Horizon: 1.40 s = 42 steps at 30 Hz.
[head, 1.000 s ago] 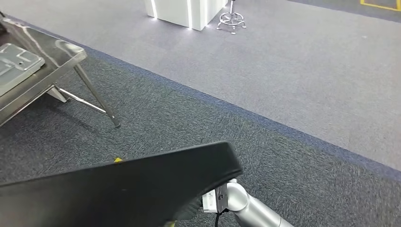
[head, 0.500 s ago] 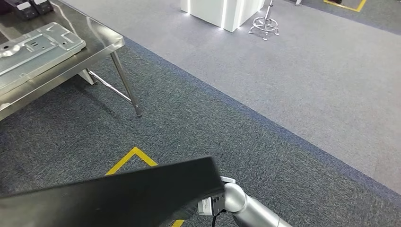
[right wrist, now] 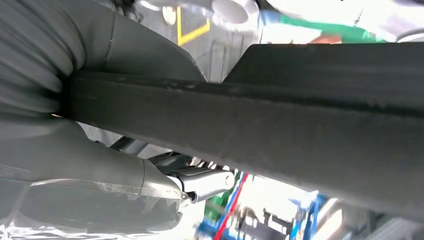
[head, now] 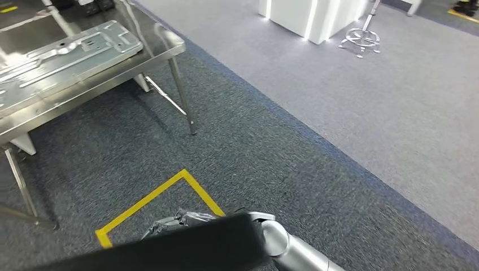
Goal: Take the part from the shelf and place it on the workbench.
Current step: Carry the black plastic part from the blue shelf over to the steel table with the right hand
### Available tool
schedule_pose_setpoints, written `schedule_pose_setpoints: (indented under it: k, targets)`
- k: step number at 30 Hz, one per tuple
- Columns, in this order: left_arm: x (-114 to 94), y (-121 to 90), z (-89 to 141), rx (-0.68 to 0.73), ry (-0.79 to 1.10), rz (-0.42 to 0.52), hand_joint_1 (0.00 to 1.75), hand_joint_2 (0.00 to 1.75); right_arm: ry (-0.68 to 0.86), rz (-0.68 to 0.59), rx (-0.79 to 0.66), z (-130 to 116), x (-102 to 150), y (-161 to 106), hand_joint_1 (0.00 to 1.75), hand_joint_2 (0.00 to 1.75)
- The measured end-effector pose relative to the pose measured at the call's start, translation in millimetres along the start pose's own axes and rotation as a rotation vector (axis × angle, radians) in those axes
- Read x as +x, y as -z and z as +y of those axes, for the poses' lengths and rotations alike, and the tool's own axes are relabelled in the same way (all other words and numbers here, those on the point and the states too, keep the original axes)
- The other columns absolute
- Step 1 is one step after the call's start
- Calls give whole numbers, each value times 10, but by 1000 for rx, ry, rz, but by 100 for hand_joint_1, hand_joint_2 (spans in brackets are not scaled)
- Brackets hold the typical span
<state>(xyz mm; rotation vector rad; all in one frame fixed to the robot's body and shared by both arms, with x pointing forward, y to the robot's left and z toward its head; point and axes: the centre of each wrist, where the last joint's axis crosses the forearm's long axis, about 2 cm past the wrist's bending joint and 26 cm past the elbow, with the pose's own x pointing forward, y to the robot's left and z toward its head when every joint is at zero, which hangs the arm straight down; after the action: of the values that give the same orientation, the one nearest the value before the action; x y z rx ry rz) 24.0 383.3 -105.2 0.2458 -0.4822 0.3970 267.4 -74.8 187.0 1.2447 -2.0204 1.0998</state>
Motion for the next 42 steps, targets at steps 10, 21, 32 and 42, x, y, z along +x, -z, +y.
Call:
schedule_pose_setpoints:
  k: [10,21,32,42]
  targets:
    - [-25,-10,35,-1,13,8,0,175,3,21,6,38,-30,-11,175,175]
    - [16,7,22,-25,17,-18,0,175,-6,33,2,59,-20,-80,175,175]
    - [50,20,30,-24,17,-33,0,175,-16,25,-8,57,3,-76,175,175]
    - [34,14,51,12,3,2,0,175,-15,8,2,21,23,-4,175,175]
